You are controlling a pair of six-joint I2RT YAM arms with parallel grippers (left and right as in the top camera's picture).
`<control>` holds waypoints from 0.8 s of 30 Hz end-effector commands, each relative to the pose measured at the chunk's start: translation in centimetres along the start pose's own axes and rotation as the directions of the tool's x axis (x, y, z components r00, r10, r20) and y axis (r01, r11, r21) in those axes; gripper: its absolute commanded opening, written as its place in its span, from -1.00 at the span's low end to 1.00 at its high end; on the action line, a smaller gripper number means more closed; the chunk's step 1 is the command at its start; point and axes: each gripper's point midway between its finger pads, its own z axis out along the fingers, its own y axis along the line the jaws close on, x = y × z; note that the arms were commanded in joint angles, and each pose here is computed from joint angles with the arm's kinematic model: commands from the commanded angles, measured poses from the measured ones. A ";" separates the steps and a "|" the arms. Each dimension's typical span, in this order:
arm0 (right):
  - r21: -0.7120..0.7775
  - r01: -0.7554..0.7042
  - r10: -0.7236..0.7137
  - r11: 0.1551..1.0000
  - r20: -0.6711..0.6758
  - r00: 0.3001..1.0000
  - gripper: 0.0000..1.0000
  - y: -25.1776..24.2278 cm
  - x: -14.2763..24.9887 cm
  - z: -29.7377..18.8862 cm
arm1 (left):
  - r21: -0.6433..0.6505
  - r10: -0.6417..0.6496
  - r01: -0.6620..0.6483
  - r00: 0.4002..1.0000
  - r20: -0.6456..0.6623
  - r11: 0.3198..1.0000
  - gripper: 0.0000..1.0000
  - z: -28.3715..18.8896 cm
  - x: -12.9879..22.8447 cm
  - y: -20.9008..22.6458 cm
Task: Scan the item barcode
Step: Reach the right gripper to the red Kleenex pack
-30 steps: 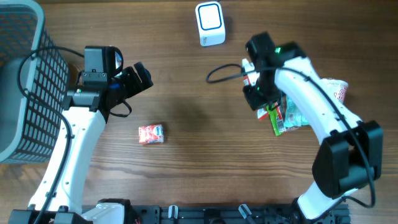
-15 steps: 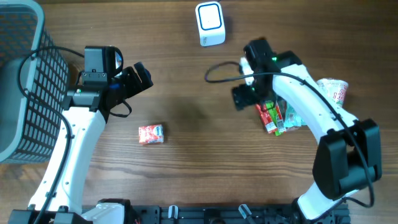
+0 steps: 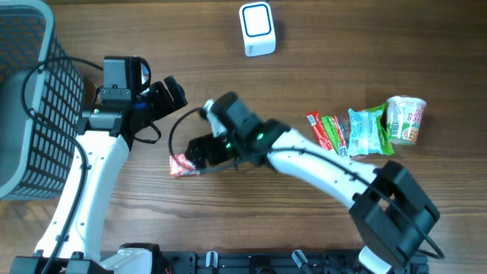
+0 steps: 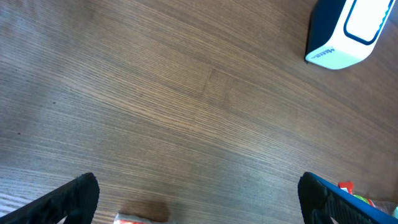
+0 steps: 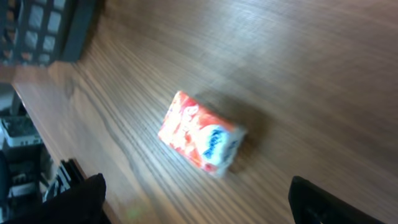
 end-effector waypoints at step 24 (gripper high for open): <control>0.511 -0.081 -0.016 0.856 0.183 0.983 0.10 -6.3 0.9 -0.4 | -0.005 -0.001 0.001 1.000 0.014 1.000 1.00 -0.2 -0.3 0.2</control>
